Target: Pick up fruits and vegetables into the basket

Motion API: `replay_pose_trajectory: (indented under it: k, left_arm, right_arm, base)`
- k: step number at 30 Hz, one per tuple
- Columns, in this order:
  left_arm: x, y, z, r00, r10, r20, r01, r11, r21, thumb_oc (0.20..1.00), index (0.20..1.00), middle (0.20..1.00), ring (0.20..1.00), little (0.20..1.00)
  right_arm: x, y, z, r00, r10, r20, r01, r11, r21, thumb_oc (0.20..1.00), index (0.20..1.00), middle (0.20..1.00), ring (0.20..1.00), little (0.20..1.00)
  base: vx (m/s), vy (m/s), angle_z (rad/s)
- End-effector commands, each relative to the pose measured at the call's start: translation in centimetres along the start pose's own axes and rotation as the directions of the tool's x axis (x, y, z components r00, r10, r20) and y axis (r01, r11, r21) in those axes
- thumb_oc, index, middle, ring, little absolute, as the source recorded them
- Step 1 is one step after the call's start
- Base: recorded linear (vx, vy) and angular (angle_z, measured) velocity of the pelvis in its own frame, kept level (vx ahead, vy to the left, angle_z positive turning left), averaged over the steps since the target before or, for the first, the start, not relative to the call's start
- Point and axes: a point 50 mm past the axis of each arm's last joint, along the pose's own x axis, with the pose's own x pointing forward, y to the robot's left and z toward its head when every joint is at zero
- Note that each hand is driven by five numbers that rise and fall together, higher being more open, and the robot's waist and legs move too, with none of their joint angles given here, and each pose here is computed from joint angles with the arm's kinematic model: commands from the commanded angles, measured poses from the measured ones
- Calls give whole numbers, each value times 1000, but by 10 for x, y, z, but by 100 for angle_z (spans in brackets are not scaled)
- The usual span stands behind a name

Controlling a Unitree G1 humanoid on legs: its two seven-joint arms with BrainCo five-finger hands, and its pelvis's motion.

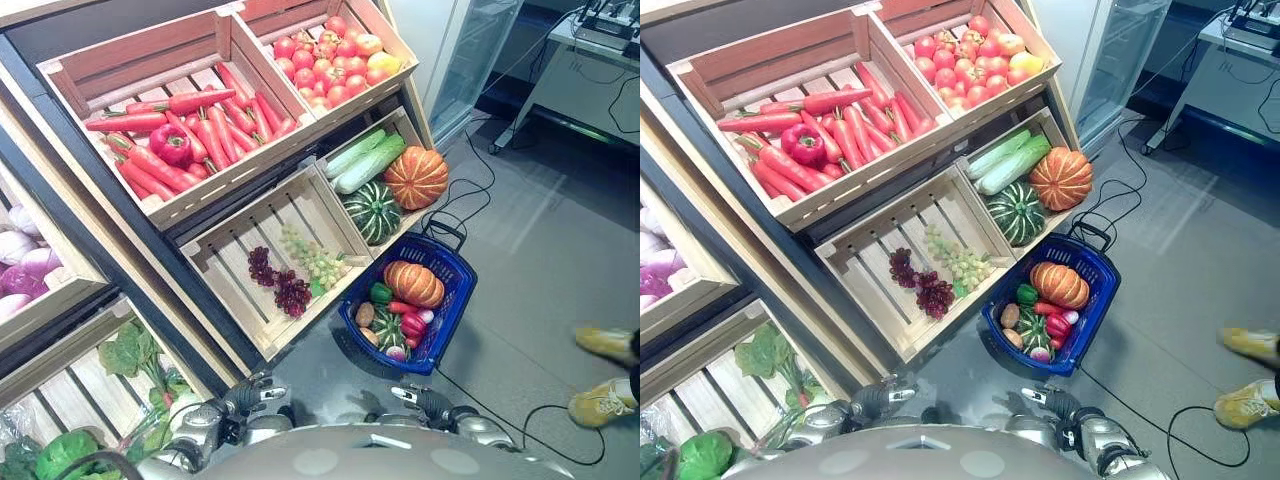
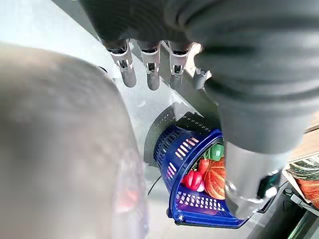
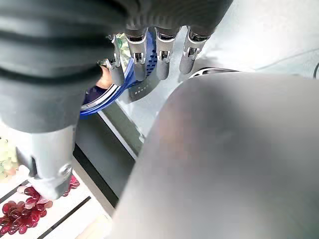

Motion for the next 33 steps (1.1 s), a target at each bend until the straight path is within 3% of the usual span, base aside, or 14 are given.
replay_pose_trajectory:
  k: [1, 9, 16, 20, 22, 28, 31, 32, 33]
  left_arm:
    - [13, -15, 29, 996, -37, 83, 35, 999, 24, 1000, 1000, 1000, 1000, 1000]
    - [12, -14, 34, 990, -34, 133, 29, 999, 43, 1000, 1000, 1000, 1000, 1000]
    - [8, -14, 66, 929, 60, 365, -134, 974, 183, 1000, 1000, 1000, 1000, 1000]
    - [-5, -8, 108, 796, 115, 594, -317, 915, 248, 1000, 1000, 1000, 1000, 1000]
    - [-22, -7, 136, 678, 89, 730, -420, 861, 286, 1000, 1000, 1000, 1000, 1000]
    - [-68, -2, 178, 454, 7, 891, -572, 769, 286, 1000, 1000, 1000, 1000, 1000]
    - [-89, -1, 189, 332, -22, 943, -688, 679, 258, 1000, 1000, 1000, 1000, 1000]
    - [-98, 1, 195, 267, -27, 963, -775, 589, 231, 1000, 1000, 1000, 1000, 1000]
    - [-99, 2, 196, 255, -24, 967, -800, 556, 225, 1000, 1000, 1000, 1000, 1000]
  right_arm:
    - [6, 3, 26, 999, 14, 52, -14, 1000, -5, 1000, 1000, 1000, 1000, 1000]
    - [6, 2, 27, 997, 14, 70, -13, 1000, -11, 1000, 1000, 1000, 1000, 1000]
    - [5, -2, 41, 985, -21, 169, 13, 999, 45, 1000, 1000, 1000, 1000, 1000]
    - [0, -7, 63, 951, -37, 306, 14, 997, 76, 1000, 1000, 1000, 1000, 1000]
    - [-5, -10, 77, 920, -48, 390, 11, 995, 96, 1000, 1000, 1000, 1000, 1000]
    - [-22, -10, 106, 818, -62, 571, 3, 995, 104, 1000, 1000, 1000, 1000, 1000]
    - [-34, -5, 123, 746, -56, 663, -13, 995, 99, 1000, 1000, 1000, 1000, 1000]
    - [-43, -3, 134, 699, -52, 714, -22, 995, 94, 1000, 1000, 1000, 1000, 1000]
    - [-45, -3, 138, 685, -53, 727, -20, 996, 91, 1000, 1000, 1000, 1000, 1000]
  base:
    - [115, -11, 10]
    - [0, 0, 0]
    - [0, 0, 0]
    - [0, 0, 0]
    - [47, -31, -1]
    - [58, -23, 2]
    - [52, -13, 8]
    - [7, 12, 8]
    - [0, 0, 0]
